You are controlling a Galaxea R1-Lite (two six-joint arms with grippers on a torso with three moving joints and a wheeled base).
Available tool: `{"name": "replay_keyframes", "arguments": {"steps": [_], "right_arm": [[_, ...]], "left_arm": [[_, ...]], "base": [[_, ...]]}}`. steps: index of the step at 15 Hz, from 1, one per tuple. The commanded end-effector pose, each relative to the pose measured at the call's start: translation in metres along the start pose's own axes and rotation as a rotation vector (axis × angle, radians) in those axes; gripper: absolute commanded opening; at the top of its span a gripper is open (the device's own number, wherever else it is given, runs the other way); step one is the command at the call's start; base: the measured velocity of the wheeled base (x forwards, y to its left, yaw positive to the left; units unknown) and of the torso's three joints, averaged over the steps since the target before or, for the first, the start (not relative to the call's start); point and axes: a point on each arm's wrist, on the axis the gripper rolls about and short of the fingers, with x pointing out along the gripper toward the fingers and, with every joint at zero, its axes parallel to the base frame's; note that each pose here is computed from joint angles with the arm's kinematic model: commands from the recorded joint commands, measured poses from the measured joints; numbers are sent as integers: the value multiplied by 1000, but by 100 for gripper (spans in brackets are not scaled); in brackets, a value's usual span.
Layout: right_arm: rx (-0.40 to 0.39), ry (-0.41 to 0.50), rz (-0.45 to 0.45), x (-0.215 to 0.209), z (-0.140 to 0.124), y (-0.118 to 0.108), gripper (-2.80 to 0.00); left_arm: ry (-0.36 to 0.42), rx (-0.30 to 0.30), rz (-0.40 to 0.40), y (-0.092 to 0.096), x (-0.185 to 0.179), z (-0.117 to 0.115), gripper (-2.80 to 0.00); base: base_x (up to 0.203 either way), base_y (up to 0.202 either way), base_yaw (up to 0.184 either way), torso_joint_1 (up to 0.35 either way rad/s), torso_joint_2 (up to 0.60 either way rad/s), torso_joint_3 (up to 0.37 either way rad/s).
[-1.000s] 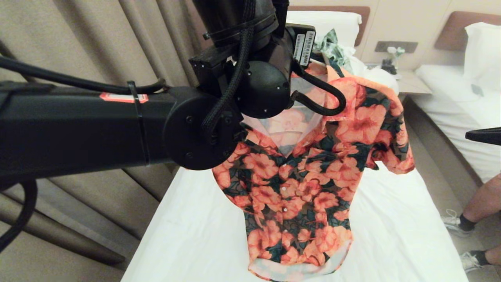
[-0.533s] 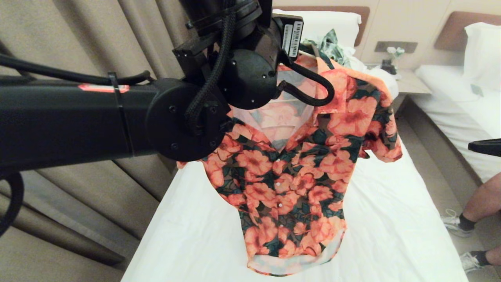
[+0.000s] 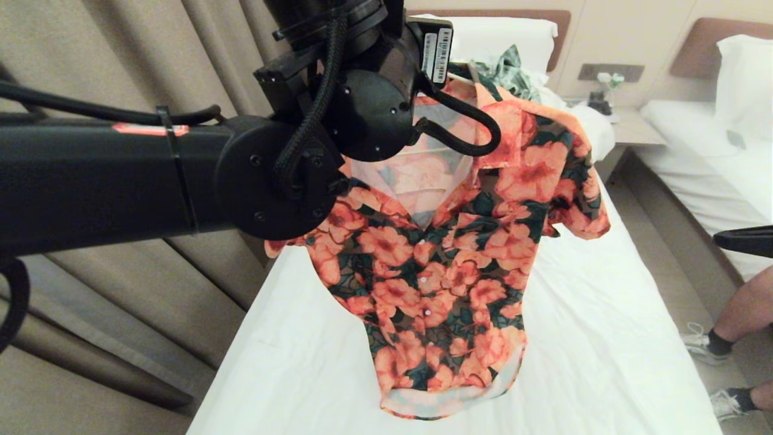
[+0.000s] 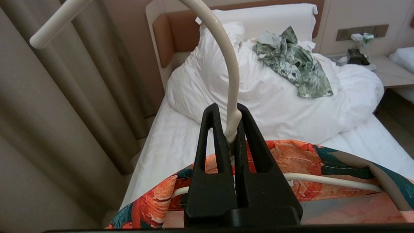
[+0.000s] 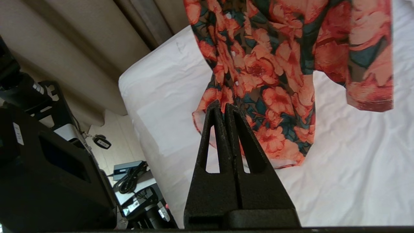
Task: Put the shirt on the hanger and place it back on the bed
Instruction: Take the clothes hanger out of the clothes
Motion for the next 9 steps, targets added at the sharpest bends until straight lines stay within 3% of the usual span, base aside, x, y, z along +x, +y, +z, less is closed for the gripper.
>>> {"name": "replay_keyframes", "arguments": {"steps": [1, 9], "right_arm": [[3, 1, 5, 0, -1, 0, -280], [6, 6, 6, 2, -1, -1, -280]], "left_arm": [[-3, -2, 4, 0, 0, 1, -280], [-6, -7, 8, 1, -1, 3, -280]], "base": [[0, 0, 0, 0, 0, 0], [0, 0, 0, 0, 0, 0]]}}
